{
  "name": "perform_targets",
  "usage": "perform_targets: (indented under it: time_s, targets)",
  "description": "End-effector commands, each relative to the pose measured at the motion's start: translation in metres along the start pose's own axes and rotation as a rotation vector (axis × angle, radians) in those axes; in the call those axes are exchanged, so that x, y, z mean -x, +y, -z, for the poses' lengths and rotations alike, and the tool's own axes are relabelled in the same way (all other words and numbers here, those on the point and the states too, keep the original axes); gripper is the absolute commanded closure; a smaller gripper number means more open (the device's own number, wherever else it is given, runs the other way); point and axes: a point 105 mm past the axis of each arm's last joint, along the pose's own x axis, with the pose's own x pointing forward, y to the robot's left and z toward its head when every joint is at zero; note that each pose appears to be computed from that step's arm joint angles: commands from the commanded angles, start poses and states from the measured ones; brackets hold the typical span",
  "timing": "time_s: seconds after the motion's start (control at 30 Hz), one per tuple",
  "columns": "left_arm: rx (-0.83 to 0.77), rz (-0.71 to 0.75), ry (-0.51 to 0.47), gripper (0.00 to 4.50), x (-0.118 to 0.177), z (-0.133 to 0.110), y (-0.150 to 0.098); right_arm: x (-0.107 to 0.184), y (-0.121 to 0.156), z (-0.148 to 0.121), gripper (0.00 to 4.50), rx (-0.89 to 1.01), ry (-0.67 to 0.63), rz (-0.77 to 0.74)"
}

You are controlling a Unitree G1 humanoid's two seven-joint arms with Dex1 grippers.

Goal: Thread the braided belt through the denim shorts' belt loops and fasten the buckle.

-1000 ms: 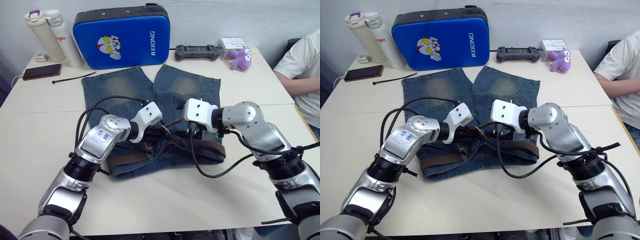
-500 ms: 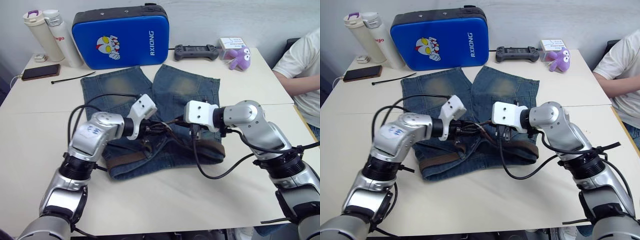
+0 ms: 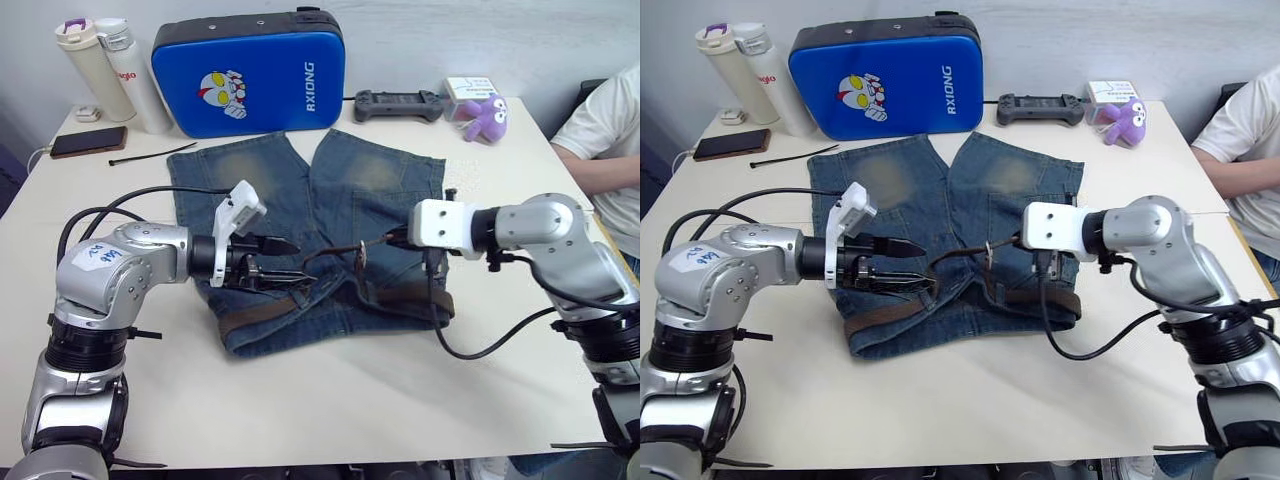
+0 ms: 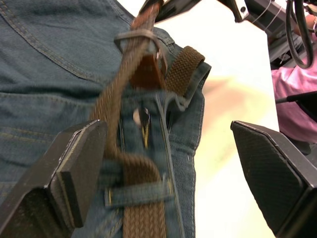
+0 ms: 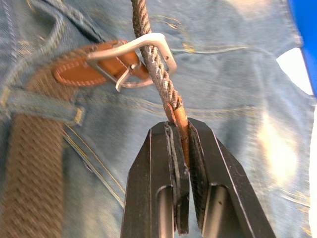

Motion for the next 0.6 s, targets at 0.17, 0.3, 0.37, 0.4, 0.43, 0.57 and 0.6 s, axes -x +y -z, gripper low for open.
perform_targets:
  time_s: [0.17,0.3,0.37,0.4,0.43,0.57,0.6]
  targets:
    - [-0.044,0.053,0.039,0.10,-0.001,0.001,-0.012,0.003,-0.008,-0.004,4.50,0.165,-0.053,0.118]
    - [-0.049,0.035,0.043,0.10,0.002,0.001,-0.007,0.014,-0.019,0.015,4.50,0.247,0.038,0.162]
    - [-0.053,0.028,0.041,0.10,0.003,0.000,-0.005,0.017,-0.021,0.018,4.50,0.251,0.044,0.166]
    - [-0.054,0.026,0.041,0.10,0.003,-0.001,-0.005,0.017,-0.022,0.017,4.50,0.259,0.040,0.170]
    - [-0.056,0.027,0.041,0.10,0.002,-0.001,-0.005,0.018,-0.022,0.015,4.50,0.278,0.031,0.169]
    - [-0.063,0.025,0.038,0.10,0.001,-0.002,-0.004,0.024,-0.025,0.016,4.50,0.305,0.029,0.167]
    - [-0.069,0.018,0.032,0.10,0.000,-0.003,-0.002,0.024,-0.025,0.007,4.50,0.303,-0.011,0.165]
